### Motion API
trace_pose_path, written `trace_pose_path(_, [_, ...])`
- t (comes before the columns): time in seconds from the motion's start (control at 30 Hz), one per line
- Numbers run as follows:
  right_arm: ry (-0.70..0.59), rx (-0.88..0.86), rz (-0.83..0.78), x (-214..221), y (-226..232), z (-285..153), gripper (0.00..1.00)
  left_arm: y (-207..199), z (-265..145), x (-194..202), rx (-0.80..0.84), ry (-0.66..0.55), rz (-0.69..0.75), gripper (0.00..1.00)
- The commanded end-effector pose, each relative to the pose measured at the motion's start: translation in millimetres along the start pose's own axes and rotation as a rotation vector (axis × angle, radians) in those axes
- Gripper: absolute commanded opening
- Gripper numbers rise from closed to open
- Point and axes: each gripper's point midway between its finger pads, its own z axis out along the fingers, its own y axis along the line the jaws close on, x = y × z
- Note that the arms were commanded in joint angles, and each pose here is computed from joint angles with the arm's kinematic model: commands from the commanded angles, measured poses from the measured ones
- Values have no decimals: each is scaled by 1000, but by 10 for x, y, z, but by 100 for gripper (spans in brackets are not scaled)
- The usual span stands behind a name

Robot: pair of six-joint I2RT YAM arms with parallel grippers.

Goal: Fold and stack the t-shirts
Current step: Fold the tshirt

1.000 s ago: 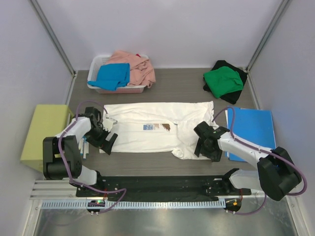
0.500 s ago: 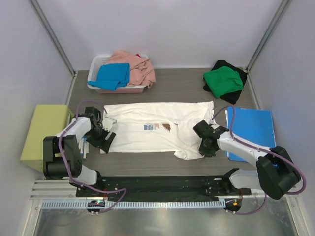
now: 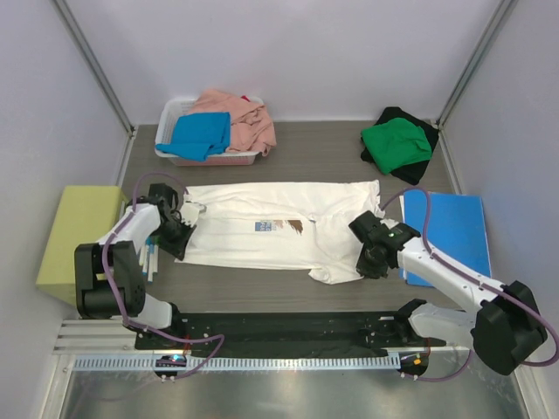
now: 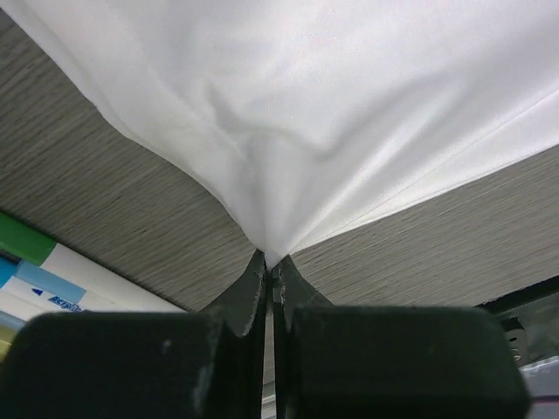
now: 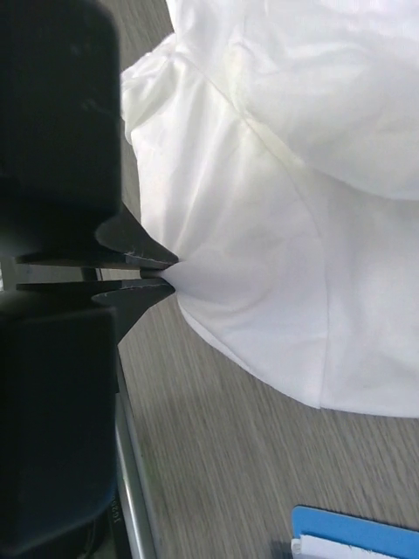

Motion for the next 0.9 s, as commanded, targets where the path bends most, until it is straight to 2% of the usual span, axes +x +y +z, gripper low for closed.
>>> trace_pose_path(0.0, [19, -2, -30, 40, -77, -245, 11, 55, -156, -113, -30, -45, 11, 1])
trace_pose_path(0.27, [54, -29, -37, 154, -94, -391, 11, 84, -347, -177, -68, -79, 22, 0])
trace_pose_path(0.57, [78, -56, -30, 222, -74, -484, 10, 61, -526, -9, -93, -41, 93, 0])
trace_pose_path(0.77, [-32, -92, -14, -123, 123, -708, 11, 108, -614, -240, -96, -109, 68, 0])
trace_pose_path(0.87, [-90, -107, -9, -345, 278, -816, 10, 256, -637, -497, -127, -152, 44, 0])
